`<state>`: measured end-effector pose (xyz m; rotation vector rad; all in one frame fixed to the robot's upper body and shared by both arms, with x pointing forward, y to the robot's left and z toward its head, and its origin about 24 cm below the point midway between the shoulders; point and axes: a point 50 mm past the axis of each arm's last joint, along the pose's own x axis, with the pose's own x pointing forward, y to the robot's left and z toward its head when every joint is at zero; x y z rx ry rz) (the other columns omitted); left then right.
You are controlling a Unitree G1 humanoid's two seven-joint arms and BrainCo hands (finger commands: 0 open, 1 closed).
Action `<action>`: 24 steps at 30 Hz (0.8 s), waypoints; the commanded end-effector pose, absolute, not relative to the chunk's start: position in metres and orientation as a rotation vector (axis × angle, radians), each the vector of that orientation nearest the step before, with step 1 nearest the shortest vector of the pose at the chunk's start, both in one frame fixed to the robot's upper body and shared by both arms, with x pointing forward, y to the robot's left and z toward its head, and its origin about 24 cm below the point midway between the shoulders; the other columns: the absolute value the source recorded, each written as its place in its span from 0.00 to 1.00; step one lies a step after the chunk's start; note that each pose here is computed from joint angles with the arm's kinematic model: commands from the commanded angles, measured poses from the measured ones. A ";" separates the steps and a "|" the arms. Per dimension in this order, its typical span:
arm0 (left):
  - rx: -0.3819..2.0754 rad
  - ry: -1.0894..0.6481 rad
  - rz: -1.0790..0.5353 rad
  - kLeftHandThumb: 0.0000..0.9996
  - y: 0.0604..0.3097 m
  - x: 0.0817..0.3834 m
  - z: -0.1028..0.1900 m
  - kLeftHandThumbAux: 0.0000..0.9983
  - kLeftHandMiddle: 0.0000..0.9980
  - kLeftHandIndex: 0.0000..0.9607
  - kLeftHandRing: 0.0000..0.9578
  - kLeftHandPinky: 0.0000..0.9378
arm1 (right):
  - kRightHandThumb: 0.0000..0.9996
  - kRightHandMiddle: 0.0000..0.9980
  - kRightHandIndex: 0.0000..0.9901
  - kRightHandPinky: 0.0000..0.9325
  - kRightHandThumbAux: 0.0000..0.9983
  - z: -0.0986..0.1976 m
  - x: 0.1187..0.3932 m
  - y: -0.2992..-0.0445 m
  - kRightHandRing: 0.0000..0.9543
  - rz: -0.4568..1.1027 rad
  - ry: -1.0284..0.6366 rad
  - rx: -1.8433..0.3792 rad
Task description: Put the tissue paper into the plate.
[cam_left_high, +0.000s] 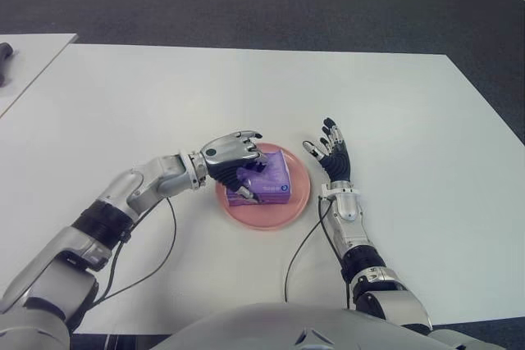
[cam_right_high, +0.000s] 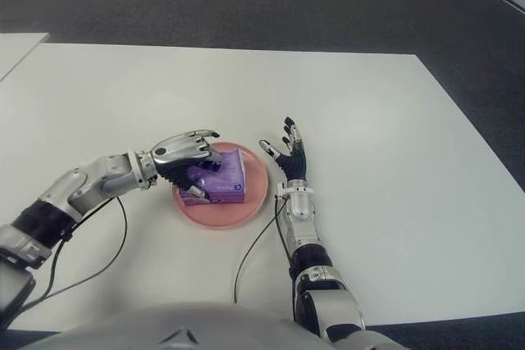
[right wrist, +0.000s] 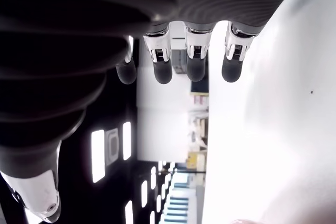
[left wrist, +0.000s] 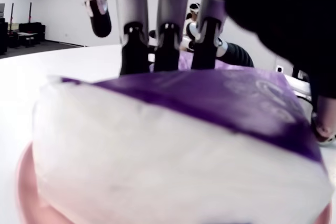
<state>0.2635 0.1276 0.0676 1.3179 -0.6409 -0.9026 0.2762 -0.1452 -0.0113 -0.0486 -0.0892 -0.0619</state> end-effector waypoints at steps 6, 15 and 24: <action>1.328 -0.613 -0.853 0.04 0.128 0.256 0.055 0.36 0.00 0.00 0.00 0.00 | 0.12 0.00 0.01 0.02 0.65 -0.038 0.259 -0.147 0.00 -0.078 0.042 -0.040; 1.352 -0.610 -0.806 0.05 0.130 0.257 0.054 0.33 0.00 0.00 0.00 0.00 | 0.15 0.01 0.02 0.03 0.62 -0.036 0.258 -0.145 0.00 -0.086 0.042 -0.041; 1.230 -0.677 -0.613 0.03 0.140 0.281 0.091 0.30 0.00 0.00 0.00 0.00 | 0.15 0.00 0.01 0.03 0.61 -0.037 0.259 -0.144 0.00 -0.078 0.062 -0.045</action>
